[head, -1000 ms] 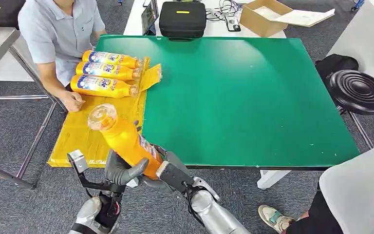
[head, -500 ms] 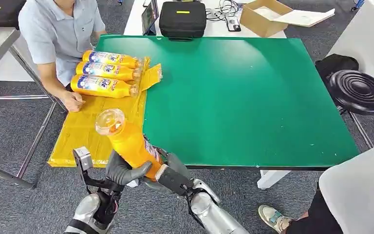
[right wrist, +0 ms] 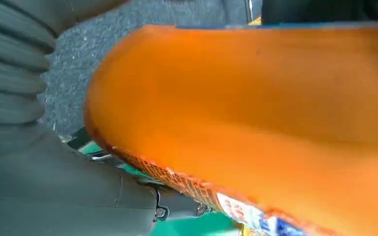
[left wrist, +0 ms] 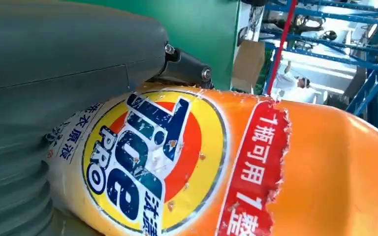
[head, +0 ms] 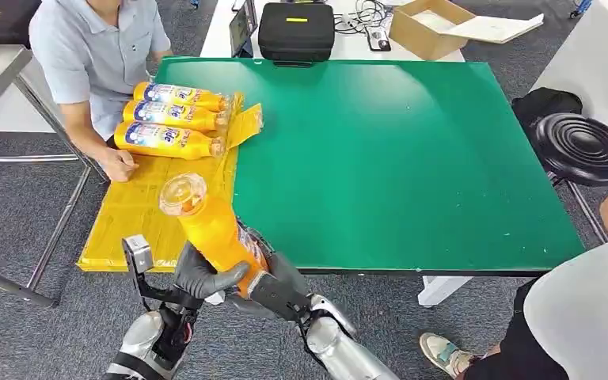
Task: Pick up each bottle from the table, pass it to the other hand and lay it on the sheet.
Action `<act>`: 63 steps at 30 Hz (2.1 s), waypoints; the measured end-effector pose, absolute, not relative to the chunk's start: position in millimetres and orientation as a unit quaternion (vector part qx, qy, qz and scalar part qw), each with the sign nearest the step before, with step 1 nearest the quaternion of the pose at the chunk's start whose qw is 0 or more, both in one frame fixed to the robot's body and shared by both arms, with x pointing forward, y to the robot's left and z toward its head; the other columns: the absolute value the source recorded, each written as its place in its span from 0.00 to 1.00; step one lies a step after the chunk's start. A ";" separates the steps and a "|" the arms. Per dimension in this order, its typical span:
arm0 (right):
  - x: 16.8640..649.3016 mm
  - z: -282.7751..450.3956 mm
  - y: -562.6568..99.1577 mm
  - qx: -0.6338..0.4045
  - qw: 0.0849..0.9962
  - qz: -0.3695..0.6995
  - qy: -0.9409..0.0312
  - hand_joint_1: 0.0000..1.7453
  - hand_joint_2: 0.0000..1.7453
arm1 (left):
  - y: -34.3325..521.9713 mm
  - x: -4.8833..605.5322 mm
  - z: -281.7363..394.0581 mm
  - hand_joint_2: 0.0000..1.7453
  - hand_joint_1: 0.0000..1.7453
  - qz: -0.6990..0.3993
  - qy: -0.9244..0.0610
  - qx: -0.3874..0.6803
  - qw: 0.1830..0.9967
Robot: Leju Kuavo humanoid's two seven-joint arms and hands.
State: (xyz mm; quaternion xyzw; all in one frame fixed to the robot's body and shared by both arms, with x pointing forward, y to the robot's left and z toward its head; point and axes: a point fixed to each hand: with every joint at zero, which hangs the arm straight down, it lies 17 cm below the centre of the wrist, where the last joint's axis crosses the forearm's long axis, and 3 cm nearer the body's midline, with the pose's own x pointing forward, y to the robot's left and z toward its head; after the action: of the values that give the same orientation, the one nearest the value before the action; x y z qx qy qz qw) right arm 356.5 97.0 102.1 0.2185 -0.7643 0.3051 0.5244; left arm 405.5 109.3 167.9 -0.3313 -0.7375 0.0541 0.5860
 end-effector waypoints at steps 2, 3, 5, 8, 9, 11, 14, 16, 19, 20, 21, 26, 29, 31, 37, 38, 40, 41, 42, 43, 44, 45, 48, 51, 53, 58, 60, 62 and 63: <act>355.9 106.7 93.7 0.201 0.516 0.294 -0.779 0.00 0.00 | 113.6 411.6 169.0 1.00 1.00 0.051 -0.743 -0.314 0.589; 354.2 111.5 93.2 0.196 0.510 0.287 -0.787 0.00 0.00 | 117.1 415.6 170.7 1.00 1.00 0.049 -0.746 -0.306 0.589; 351.2 122.1 91.7 0.186 0.495 0.279 -0.802 0.00 0.00 | 125.2 425.0 174.3 1.00 1.00 0.036 -0.756 -0.282 0.589; 344.9 132.3 92.9 0.183 0.474 0.282 -0.813 0.00 0.00 | 135.9 437.5 179.1 1.00 1.00 0.021 -0.769 -0.245 0.591; 342.5 134.4 93.7 0.184 0.470 0.283 -0.815 0.00 0.00 | 139.2 440.0 180.6 1.00 1.00 0.018 -0.771 -0.238 0.590; 338.1 136.7 94.6 0.187 0.463 0.286 -0.818 0.00 0.00 | 143.9 443.7 183.4 1.00 1.00 0.015 -0.775 -0.231 0.588; 334.5 139.2 95.8 0.190 0.458 0.288 -0.820 0.00 0.00 | 147.6 445.7 184.5 1.00 1.00 0.013 -0.777 -0.226 0.587; 333.0 139.7 96.0 0.191 0.455 0.290 -0.820 0.00 0.00 | 148.9 446.5 185.2 1.00 1.00 0.012 -0.778 -0.224 0.587; 331.2 140.3 96.4 0.192 0.452 0.293 -0.821 0.00 0.00 | 150.4 447.5 186.2 1.00 1.00 0.010 -0.779 -0.223 0.586; 331.0 140.8 96.5 0.193 0.451 0.292 -0.821 0.00 0.00 | 150.7 447.8 186.3 1.00 1.00 0.010 -0.779 -0.223 0.586; 330.8 141.3 96.5 0.193 0.451 0.292 -0.821 0.00 0.00 | 151.0 448.1 186.8 1.00 1.00 0.010 -0.780 -0.222 0.585; 333.3 141.6 93.0 0.182 0.453 0.284 -0.826 0.00 0.00 | 162.4 457.5 186.7 1.00 1.00 0.019 -0.779 -0.198 0.594; 337.0 142.7 89.6 0.178 0.460 0.270 -0.827 0.00 0.00 | 179.3 469.3 192.6 1.00 1.00 0.055 -0.773 -0.200 0.599; 338.1 142.8 88.8 0.179 0.463 0.265 -0.827 0.00 0.00 | 190.3 475.9 196.6 1.00 1.00 0.076 -0.772 -0.197 0.599; 340.8 138.6 86.0 0.171 0.469 0.262 -0.826 0.00 0.00 | 226.6 496.9 203.8 1.00 1.00 0.046 -0.809 -0.012 0.586; 340.5 137.7 86.4 0.172 0.470 0.262 -0.825 0.00 0.00 | 237.3 506.3 201.1 1.00 1.00 0.027 -0.806 0.059 0.588; 336.6 137.9 92.3 0.179 0.471 0.263 -0.823 0.00 0.00 | 247.5 522.6 203.4 1.00 1.00 -0.071 -0.802 0.236 0.544; 334.3 138.1 95.9 0.185 0.472 0.264 -0.821 0.00 0.00 | 243.8 531.4 209.6 1.00 1.00 -0.129 -0.800 0.291 0.508; 331.0 138.1 100.0 0.191 0.471 0.266 -0.819 0.00 0.00 | 240.7 540.6 210.1 1.00 1.00 -0.183 -0.790 0.333 0.481; 327.7 138.1 104.0 0.197 0.470 0.269 -0.817 0.00 0.00 | 240.0 546.5 208.2 1.00 1.00 -0.212 -0.781 0.360 0.465; 325.5 138.0 106.6 0.200 0.470 0.271 -0.816 0.00 0.00 | 243.1 550.6 206.3 1.00 1.00 -0.219 -0.774 0.376 0.459; 323.8 137.8 108.6 0.202 0.471 0.271 -0.815 0.00 0.00 | 249.3 555.1 203.4 1.00 1.00 -0.211 -0.770 0.379 0.468; 320.7 135.9 111.7 0.205 0.471 0.275 -0.813 0.00 0.00 | 258.4 564.9 193.5 1.00 1.00 -0.205 -0.758 0.380 0.489; 319.2 133.9 113.0 0.207 0.472 0.278 -0.811 0.00 0.00 | 263.1 568.5 185.0 1.00 1.00 -0.218 -0.745 0.391 0.494; 317.7 133.1 114.4 0.209 0.473 0.279 -0.809 0.00 0.00 | 261.8 568.3 187.2 1.00 1.00 -0.256 -0.730 0.431 0.465; 313.2 133.0 119.0 0.216 0.470 0.284 -0.807 0.00 0.00 | 253.8 574.6 178.6 1.00 1.00 -0.354 -0.676 0.497 0.413; 311.3 132.9 120.9 0.219 0.469 0.288 -0.806 0.00 0.00 | 252.4 581.3 165.1 1.00 1.00 -0.397 -0.642 0.510 0.413; 309.0 132.7 123.0 0.223 0.467 0.291 -0.804 0.00 0.00 | 250.6 587.1 145.2 1.00 1.00 -0.443 -0.604 0.507 0.426; 307.6 132.8 124.3 0.226 0.466 0.293 -0.803 0.00 0.00 | 250.2 588.9 135.5 1.00 1.00 -0.462 -0.587 0.503 0.434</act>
State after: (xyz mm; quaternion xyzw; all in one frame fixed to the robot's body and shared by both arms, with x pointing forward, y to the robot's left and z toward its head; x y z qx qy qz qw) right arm 307.6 124.3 132.8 0.2264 -0.8034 0.2933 0.4661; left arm 588.9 250.2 135.5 0.5031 -0.5875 -0.4620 0.4340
